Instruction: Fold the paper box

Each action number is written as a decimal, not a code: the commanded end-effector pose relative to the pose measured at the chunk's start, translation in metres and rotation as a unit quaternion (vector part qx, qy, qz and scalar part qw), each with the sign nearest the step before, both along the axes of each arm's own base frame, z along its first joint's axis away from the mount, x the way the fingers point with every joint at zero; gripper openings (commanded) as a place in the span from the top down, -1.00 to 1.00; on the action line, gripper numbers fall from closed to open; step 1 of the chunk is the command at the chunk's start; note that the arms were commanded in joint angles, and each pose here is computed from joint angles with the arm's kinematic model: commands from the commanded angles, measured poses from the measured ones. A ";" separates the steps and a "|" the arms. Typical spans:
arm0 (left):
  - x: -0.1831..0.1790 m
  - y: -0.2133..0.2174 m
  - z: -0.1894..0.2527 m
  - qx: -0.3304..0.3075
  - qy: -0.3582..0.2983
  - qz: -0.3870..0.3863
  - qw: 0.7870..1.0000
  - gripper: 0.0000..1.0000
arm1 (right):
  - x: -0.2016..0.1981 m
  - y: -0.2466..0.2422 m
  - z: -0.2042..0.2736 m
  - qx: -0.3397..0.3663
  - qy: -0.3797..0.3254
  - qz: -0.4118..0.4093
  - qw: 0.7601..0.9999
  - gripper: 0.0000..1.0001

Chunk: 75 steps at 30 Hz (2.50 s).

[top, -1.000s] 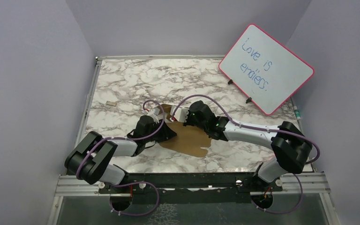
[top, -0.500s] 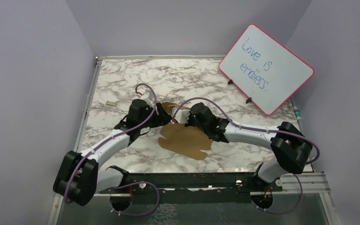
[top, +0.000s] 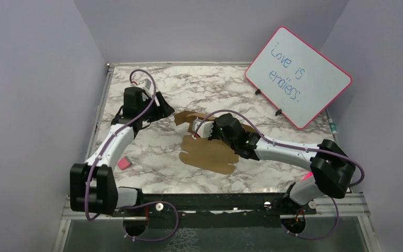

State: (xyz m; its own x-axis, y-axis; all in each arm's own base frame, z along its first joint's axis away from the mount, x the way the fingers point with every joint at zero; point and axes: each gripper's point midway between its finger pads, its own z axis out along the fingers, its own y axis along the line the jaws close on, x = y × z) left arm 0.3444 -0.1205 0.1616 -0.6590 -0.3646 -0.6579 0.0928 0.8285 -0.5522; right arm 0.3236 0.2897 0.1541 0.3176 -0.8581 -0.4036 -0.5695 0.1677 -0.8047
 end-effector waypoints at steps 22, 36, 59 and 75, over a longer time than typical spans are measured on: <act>0.030 -0.054 -0.080 -0.055 0.148 -0.154 0.975 -0.07 | -0.012 0.007 -0.017 -0.014 -0.023 0.064 0.998 0.99; 0.004 -0.066 -0.068 -0.064 0.127 -0.150 0.978 -0.06 | -0.012 -0.003 -0.046 -0.067 -0.038 0.066 0.995 0.98; -0.038 -0.076 -0.059 -0.043 0.030 -0.110 0.993 -0.06 | -0.014 0.002 -0.017 -0.072 -0.171 0.070 0.980 0.98; -0.053 -0.079 -0.066 0.004 -0.099 -0.122 0.988 -0.07 | -0.030 0.006 -0.032 -0.097 -0.220 0.077 0.968 0.98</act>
